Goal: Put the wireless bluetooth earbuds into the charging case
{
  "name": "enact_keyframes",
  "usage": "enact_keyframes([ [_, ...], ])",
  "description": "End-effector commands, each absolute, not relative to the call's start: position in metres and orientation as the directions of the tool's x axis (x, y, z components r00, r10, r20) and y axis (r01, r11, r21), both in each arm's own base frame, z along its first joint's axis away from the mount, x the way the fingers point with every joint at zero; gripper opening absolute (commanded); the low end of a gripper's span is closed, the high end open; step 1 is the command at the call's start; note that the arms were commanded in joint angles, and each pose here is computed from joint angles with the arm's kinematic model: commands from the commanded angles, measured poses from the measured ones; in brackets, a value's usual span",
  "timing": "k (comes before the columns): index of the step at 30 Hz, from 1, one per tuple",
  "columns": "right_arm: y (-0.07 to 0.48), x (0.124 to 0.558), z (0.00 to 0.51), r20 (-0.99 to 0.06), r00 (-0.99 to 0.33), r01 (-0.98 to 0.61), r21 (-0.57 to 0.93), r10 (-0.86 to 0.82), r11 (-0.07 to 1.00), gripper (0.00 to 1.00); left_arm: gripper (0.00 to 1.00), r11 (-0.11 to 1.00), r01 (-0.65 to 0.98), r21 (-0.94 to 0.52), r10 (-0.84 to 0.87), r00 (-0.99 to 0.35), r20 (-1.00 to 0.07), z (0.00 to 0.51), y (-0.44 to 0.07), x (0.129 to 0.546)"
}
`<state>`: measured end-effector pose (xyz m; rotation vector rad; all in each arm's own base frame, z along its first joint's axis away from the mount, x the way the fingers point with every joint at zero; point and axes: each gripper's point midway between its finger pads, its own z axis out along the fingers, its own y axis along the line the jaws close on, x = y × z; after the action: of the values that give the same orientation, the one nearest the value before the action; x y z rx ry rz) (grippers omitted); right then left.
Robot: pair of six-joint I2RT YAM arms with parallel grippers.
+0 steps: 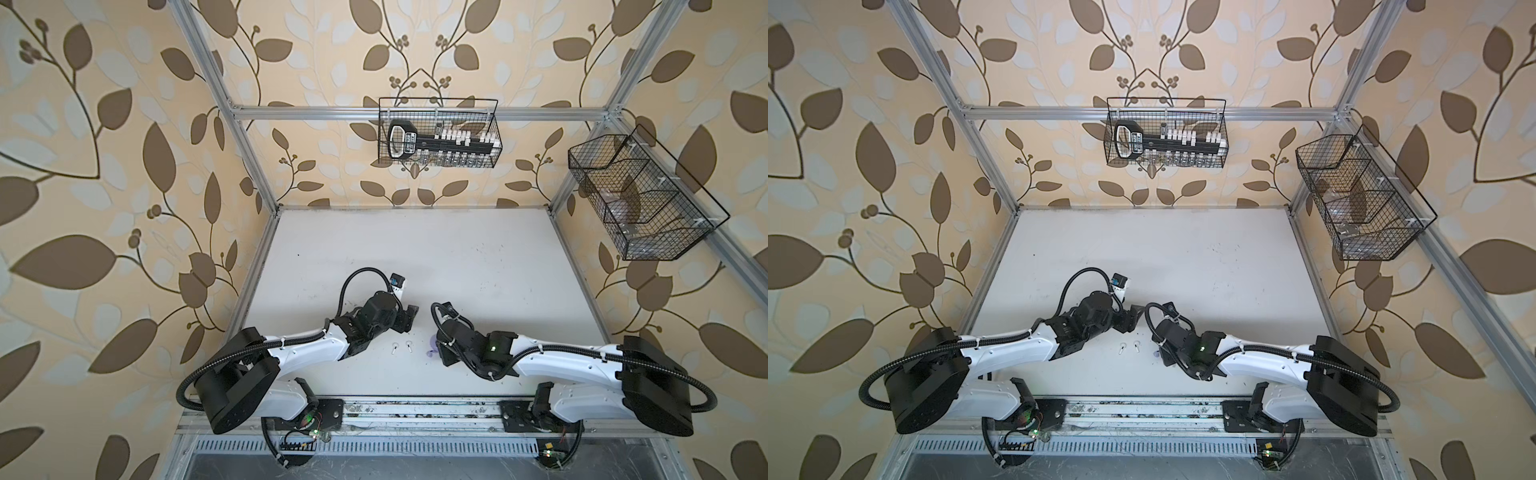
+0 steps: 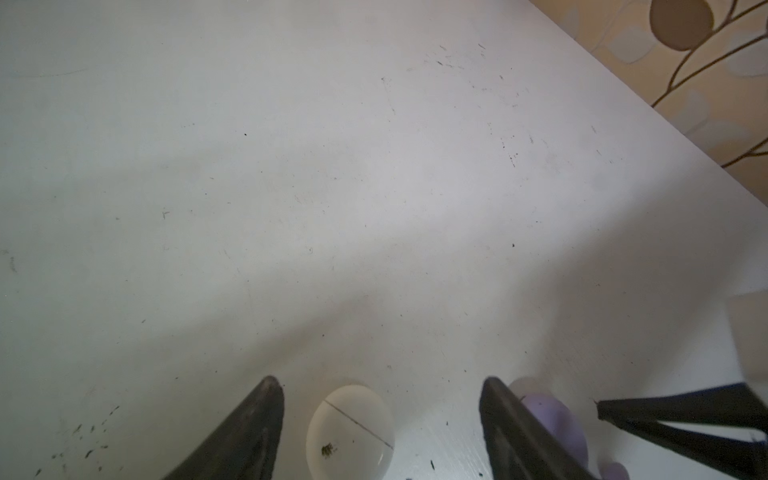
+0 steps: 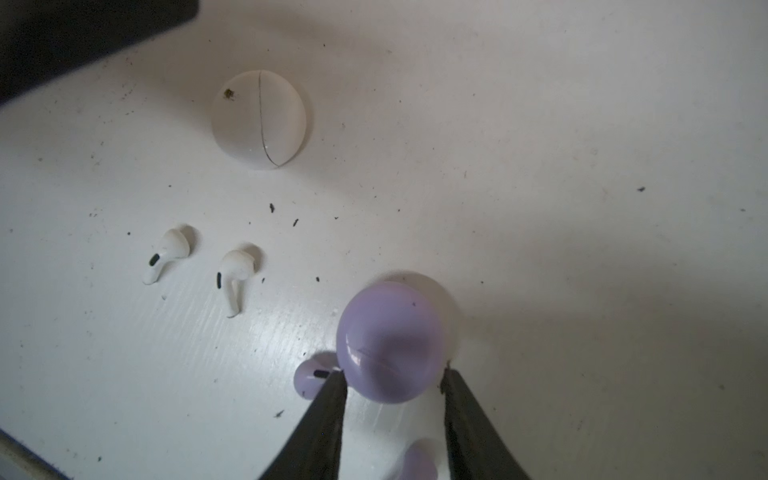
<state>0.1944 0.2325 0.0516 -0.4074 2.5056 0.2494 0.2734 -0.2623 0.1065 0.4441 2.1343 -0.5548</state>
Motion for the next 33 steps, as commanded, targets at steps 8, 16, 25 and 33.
enact_keyframes([
  [8,0.236,0.202,0.042,-0.545,-0.809,-0.301,0.061,-0.221,0.952,0.61,0.77,0.843,0.487,-0.228,0.087,-0.542,-0.836,0.111,-0.265,0.281],
  [16,0.234,0.209,0.034,-0.523,-0.823,-0.282,0.035,-0.223,0.959,0.49,0.77,0.843,0.487,-0.23,0.082,-0.538,-0.839,0.115,-0.264,0.28],
  [25,0.206,0.218,0.03,-0.494,-0.836,-0.232,-0.075,-0.238,0.97,0.49,0.78,0.843,0.487,-0.23,0.083,-0.539,-0.838,0.116,-0.263,0.279],
  [33,0.168,0.238,0.029,-0.503,-0.855,-0.098,-0.084,-0.127,0.992,0.48,0.79,0.843,0.485,-0.233,0.08,-0.54,-0.838,0.117,-0.263,0.28],
])
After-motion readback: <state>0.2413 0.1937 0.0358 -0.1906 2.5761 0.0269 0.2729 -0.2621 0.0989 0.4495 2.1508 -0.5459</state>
